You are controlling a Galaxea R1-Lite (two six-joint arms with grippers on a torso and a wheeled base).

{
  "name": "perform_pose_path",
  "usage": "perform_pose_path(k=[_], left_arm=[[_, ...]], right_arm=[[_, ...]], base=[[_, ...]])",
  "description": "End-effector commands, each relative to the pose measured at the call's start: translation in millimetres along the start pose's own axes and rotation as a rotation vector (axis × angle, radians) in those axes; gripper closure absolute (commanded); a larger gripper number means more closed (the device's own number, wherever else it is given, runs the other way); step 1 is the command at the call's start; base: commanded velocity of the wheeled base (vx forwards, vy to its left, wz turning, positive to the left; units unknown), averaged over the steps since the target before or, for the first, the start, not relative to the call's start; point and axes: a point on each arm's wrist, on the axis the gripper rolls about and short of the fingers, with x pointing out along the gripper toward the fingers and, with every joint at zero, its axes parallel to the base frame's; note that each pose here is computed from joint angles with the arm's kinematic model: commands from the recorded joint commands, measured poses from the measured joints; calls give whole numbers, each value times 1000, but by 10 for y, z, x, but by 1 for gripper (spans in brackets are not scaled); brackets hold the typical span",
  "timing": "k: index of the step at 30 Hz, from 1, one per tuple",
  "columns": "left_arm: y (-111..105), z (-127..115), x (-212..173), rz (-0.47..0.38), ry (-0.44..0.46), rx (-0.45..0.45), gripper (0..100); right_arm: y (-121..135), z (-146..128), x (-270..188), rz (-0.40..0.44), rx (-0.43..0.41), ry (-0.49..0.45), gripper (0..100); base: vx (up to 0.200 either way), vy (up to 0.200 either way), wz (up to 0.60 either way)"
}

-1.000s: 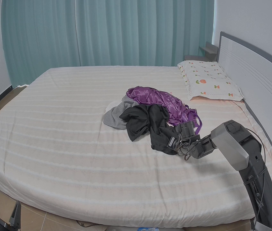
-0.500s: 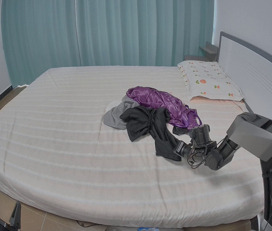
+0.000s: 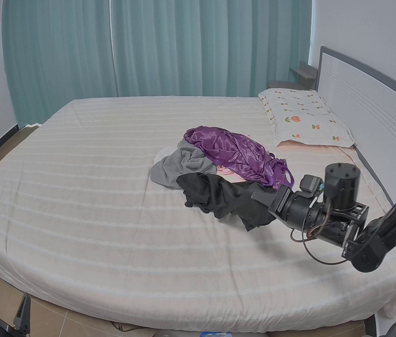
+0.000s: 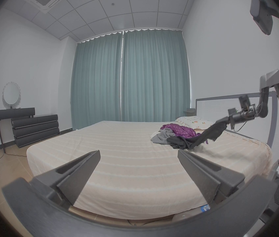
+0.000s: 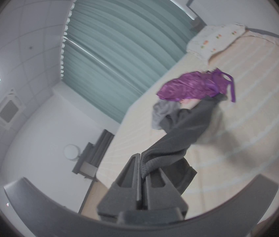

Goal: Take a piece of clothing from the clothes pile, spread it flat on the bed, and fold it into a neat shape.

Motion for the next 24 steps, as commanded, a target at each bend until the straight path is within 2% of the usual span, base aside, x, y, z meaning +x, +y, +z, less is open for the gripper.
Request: perform_pose_path(k=[1,4,5,11,14,15,16,17,18,22,24], left_arm=[[-1,-53,-1,-4,-1,2,0],[-1,-53,-1,-4,-1,1,0],[-2,-51,-1,-7,-2,-1,0],[-6,-50,-1,-27,-4,15,0],[-8,-27,-4,-34,-21,7,0],[-9,64,-26,-41,-65,-13,0],[-9,291,-93,-61,-161,-68,0],[-10,384,-112,-69,-183,-96,0],[-16,619,-122,-105,-197,-167,0],[-41,583,27,-200,-48,-122,0],[-58,501,130,-293,68,-124,0]], right_arm=[[692,138,-616,264,-35,-80,100],[767,147,-676,304,-45,-76,100],[840,196,-733,341,-49,-89,100],[970,280,-872,401,-56,-126,100],[1080,391,-995,456,-68,-158,100],[1096,402,-1018,469,-69,-157,100],[1100,403,-1039,478,-73,-152,100],[1101,403,-1048,482,-75,-149,100],[1100,393,-1058,490,-77,-138,100],[1104,400,-1054,495,-79,-136,100],[1121,419,-1063,501,-80,-144,100]], base=[[0,0,0],[0,0,0],[0,0,0],[0,0,0],[0,0,0],[0,0,0],[0,0,0],[0,0,0],[0,0,0],[0,0,0],[0,0,0]])
